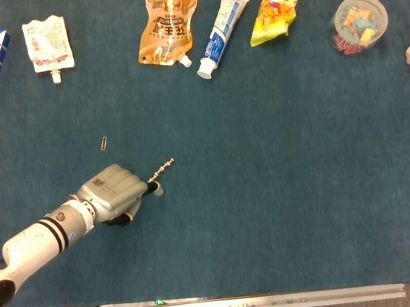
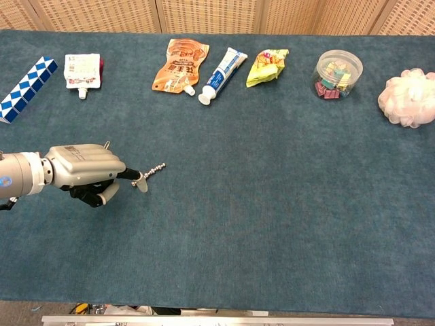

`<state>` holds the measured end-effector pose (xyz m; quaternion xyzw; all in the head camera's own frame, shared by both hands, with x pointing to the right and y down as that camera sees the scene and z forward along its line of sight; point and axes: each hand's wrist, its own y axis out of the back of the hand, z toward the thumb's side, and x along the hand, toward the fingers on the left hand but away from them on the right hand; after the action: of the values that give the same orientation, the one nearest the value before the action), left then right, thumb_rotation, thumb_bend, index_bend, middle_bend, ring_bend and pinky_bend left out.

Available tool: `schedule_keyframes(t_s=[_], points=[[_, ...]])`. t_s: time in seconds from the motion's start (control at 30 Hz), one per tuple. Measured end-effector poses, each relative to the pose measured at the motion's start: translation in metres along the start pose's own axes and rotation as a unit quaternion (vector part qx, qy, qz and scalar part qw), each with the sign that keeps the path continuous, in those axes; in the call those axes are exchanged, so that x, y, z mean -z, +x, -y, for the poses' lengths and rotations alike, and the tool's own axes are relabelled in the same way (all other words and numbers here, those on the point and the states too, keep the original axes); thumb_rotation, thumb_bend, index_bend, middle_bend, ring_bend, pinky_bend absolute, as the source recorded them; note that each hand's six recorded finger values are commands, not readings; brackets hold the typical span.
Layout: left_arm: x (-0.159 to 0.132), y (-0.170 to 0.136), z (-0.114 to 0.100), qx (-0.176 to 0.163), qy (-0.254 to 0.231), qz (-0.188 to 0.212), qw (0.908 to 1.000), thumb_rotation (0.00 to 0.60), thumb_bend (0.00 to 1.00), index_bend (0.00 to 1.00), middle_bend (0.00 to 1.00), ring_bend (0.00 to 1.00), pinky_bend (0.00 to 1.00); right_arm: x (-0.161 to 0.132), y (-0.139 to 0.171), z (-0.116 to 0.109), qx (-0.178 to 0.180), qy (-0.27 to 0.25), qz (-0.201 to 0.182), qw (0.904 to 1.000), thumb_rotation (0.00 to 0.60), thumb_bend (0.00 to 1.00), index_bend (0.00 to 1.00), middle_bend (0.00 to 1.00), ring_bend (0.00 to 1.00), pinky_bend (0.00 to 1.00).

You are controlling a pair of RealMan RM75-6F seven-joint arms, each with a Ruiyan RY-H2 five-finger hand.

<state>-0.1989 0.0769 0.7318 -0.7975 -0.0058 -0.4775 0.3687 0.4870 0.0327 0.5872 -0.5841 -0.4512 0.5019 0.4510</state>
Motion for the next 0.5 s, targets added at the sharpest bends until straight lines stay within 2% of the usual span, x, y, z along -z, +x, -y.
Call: schedule_keyframes(t_s=[0.5], points=[[0.027, -0.001, 0.006, 0.002, 0.000, -0.044, 0.9990, 0.600, 0.81, 0.22, 1.00, 1.00, 0.94, 0.000, 0.004, -0.002, 0.002, 0.000, 0.001, 1.0000, 0.600, 0.29, 0.40, 0.40, 0.32, 0.30]])
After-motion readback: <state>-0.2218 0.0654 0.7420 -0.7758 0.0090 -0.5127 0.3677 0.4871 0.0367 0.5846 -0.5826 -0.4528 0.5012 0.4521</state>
